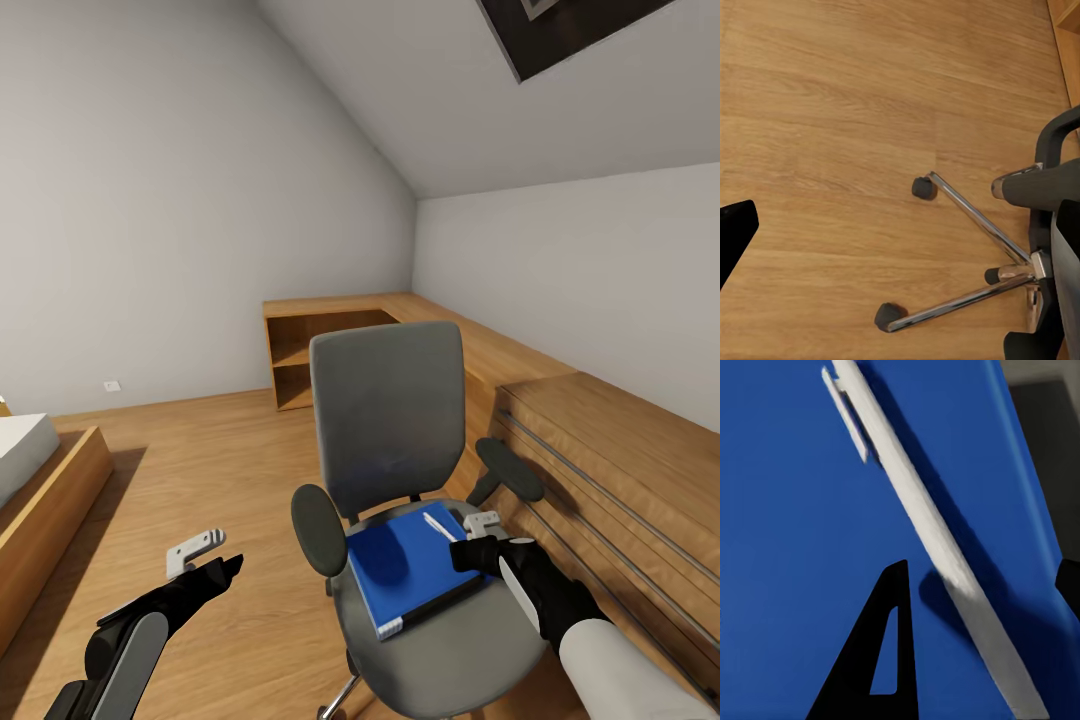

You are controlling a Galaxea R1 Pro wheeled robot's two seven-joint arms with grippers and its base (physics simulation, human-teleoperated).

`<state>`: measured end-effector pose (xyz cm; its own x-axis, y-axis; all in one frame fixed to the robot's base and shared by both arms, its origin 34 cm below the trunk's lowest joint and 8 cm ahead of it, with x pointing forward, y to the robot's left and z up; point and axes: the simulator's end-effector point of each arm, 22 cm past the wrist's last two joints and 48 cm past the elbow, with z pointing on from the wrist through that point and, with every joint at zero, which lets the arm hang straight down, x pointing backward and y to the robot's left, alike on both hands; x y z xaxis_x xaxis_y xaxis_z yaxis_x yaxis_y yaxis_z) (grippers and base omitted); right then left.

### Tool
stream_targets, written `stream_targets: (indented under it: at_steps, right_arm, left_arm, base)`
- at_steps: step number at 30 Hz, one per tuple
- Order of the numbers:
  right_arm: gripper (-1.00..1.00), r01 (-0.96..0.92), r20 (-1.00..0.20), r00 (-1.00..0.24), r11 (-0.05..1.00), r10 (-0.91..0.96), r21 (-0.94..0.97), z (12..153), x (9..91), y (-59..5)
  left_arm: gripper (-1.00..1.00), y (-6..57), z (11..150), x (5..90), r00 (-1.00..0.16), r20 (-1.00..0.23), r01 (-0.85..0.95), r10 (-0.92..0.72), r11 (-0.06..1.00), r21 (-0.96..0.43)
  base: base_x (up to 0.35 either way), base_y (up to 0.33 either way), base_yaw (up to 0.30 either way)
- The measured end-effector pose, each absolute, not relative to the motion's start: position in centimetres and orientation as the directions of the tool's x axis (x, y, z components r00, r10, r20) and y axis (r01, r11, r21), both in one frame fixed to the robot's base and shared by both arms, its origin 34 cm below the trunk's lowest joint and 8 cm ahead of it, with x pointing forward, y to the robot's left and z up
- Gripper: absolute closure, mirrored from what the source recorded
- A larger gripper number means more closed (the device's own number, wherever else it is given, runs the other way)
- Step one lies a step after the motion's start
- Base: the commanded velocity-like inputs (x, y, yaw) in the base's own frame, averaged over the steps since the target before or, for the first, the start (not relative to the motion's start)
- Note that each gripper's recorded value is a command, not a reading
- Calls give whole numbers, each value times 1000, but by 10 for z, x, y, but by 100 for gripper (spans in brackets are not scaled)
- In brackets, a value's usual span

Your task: In the bedroom, organize the workspace by keeping the computer under the desk, ensuring the monitor is on the desk, placing the keyboard on the desk next to the monitor, placing the mouse on the desk next to the keyboard, moving the folder from the swivel chair onto the desk next to the mouse, stacking the notebook on top of the folder with the pen on top of the notebook, and positioning the swivel chair next to the desk.

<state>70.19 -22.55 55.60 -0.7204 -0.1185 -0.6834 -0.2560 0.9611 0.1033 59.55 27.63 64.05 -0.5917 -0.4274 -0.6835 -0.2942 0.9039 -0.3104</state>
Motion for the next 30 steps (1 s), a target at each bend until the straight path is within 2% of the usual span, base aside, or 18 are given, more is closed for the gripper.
stream_targets:
  at_steps: [30]
  right_arm:
    - [100,-250,-658,-743,963,-121,105,552,697,-227]
  left_arm:
    - [-100,276,640,595,-592,-684,-294,-427,904,-310]
  base:
    - [0,0,0]
